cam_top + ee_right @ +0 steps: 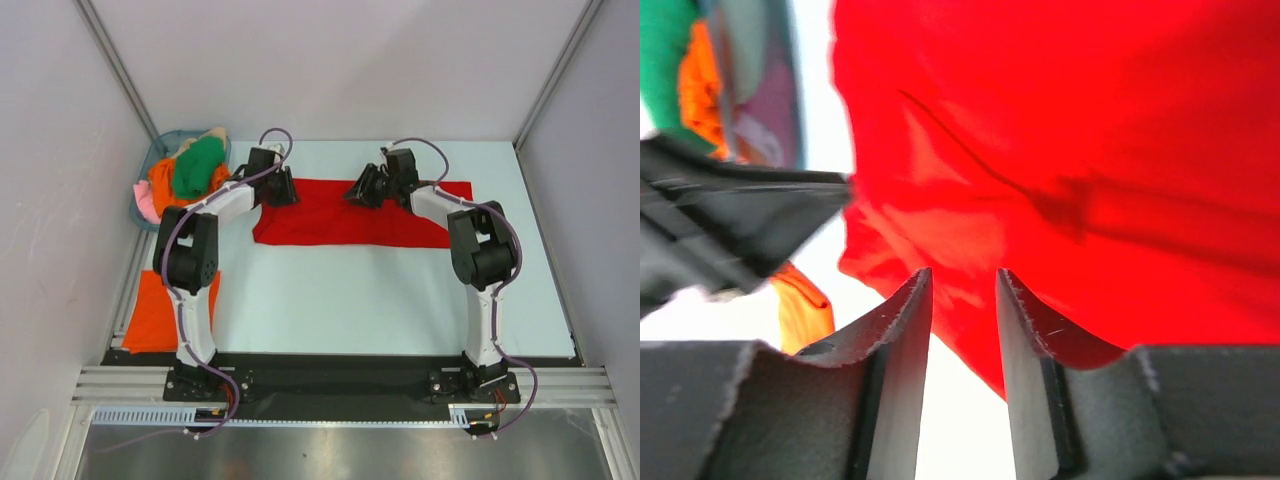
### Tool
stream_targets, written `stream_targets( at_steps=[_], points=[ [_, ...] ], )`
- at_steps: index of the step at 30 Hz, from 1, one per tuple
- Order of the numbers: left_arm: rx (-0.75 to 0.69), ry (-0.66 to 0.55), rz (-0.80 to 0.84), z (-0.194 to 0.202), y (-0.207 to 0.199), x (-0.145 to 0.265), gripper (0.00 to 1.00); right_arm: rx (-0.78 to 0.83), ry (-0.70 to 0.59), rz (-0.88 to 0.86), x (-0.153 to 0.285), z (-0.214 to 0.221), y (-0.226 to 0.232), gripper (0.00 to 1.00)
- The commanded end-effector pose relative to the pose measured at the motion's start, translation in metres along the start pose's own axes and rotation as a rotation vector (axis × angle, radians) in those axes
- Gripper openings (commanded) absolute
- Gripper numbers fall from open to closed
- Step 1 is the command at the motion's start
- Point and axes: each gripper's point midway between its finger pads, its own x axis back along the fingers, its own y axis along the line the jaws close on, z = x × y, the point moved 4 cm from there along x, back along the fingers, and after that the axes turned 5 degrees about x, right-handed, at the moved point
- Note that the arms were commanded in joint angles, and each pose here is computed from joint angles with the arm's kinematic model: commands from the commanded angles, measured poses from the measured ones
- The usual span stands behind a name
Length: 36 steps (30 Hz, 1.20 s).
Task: Fold and stack the t-shirts
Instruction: Fold the tshirt
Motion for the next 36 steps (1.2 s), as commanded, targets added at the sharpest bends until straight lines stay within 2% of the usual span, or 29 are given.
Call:
stream_targets(
  at_steps=[1, 2, 5, 11, 13, 14, 16, 17, 18, 20, 21, 23, 24, 26, 29, 31, 32, 36],
  points=[
    [0.05, -0.024, -0.034, -0.005, 0.009, -0.022, 0.36, 0.067, 0.046, -0.062, -0.011, 0.0, 0.022, 0.37],
    [0.053, -0.012, -0.053, -0.002, 0.013, -0.025, 0.36, 0.062, 0.035, -0.093, -0.017, -0.004, 0.031, 0.36],
    [0.037, 0.006, -0.117, -0.001, 0.024, -0.033, 0.36, 0.027, 0.066, -0.123, -0.041, 0.004, 0.02, 0.36],
    [-0.031, -0.05, -0.189, -0.021, 0.028, -0.011, 0.41, -0.005, 0.103, -0.093, -0.058, 0.02, -0.005, 0.37],
    [-0.044, -0.069, -0.227, -0.03, 0.028, 0.002, 0.43, 0.004, 0.104, -0.087, -0.056, 0.018, -0.01, 0.38],
    [-0.047, -0.12, -0.219, -0.043, 0.018, 0.022, 0.45, 0.009, 0.104, -0.079, -0.051, 0.015, -0.01, 0.38],
    [-0.043, -0.16, -0.227, -0.044, 0.014, 0.043, 0.53, 0.052, 0.078, -0.064, -0.042, 0.003, -0.012, 0.4],
    [-0.045, -0.187, -0.221, -0.046, 0.007, 0.055, 0.54, 0.053, 0.091, -0.033, -0.033, 0.001, -0.014, 0.41],
    [-0.039, -0.219, -0.225, -0.045, 0.004, 0.075, 0.58, 0.075, 0.067, -0.032, -0.02, -0.009, -0.005, 0.47],
    [0.029, -0.254, -0.204, -0.038, -0.002, 0.093, 0.59, 0.098, 0.048, 0.025, 0.001, -0.02, -0.009, 0.57],
    [0.085, -0.268, -0.208, -0.023, 0.003, 0.107, 0.59, 0.117, 0.005, 0.05, 0.019, -0.033, -0.001, 0.67],
    [0.134, -0.301, -0.217, -0.008, 0.006, 0.115, 0.59, 0.109, 0.009, 0.113, 0.042, -0.035, -0.015, 0.73],
    [0.185, -0.325, -0.254, 0.009, 0.016, 0.123, 0.6, 0.116, -0.022, 0.118, 0.061, -0.04, -0.007, 0.75],
    [0.254, -0.32, -0.302, 0.039, 0.024, 0.121, 0.62, 0.039, -0.024, 0.177, 0.086, -0.033, -0.036, 0.76],
    [0.332, -0.338, -0.321, 0.063, 0.023, 0.122, 0.64, -0.015, -0.119, 0.247, 0.134, -0.039, -0.06, 0.8],
    [0.408, -0.315, -0.314, 0.083, 0.025, 0.113, 0.65, -0.058, -0.154, 0.297, 0.161, -0.026, -0.08, 0.81],
    [0.457, -0.303, -0.316, 0.092, 0.028, 0.109, 0.65, -0.121, -0.163, 0.346, 0.174, -0.017, -0.104, 0.8],
    [0.511, -0.293, -0.35, 0.101, 0.037, 0.094, 0.67, -0.244, -0.245, 0.409, 0.213, -0.007, -0.137, 0.79]
  ],
)
